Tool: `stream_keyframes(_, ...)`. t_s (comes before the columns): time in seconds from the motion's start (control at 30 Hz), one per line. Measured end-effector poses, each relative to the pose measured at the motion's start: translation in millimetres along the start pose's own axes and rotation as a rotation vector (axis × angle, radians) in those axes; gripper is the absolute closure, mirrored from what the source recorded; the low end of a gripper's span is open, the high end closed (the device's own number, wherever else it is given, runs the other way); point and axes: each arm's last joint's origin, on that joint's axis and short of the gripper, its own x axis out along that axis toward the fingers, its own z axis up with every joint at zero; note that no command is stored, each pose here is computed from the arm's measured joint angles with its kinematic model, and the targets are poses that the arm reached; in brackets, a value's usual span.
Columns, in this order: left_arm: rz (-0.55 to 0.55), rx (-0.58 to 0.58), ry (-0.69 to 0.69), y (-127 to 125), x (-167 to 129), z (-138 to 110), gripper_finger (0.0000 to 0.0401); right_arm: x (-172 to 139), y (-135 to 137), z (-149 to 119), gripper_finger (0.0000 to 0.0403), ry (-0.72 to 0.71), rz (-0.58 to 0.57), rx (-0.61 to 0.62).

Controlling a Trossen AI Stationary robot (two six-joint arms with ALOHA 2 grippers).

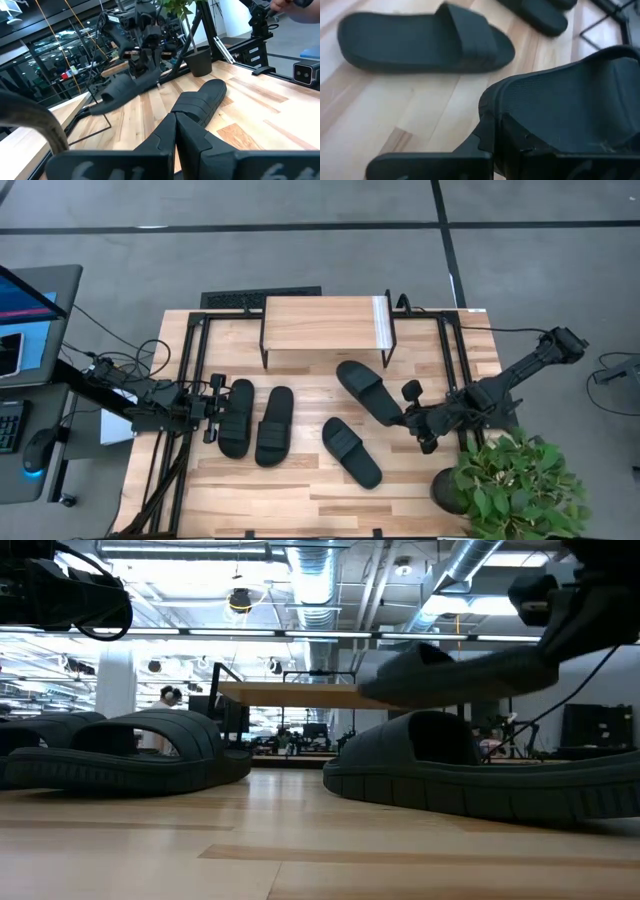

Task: Pick and place slides into the shelf
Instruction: Put the right black slide on the shelf

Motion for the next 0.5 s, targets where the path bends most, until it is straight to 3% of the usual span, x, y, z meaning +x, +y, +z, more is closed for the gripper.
stream_keyframes(0.5,0.0,0.0,0.0,0,0,0,0.0401,-23,-12,7,0.0402,-0.194,-0.042,-0.129)
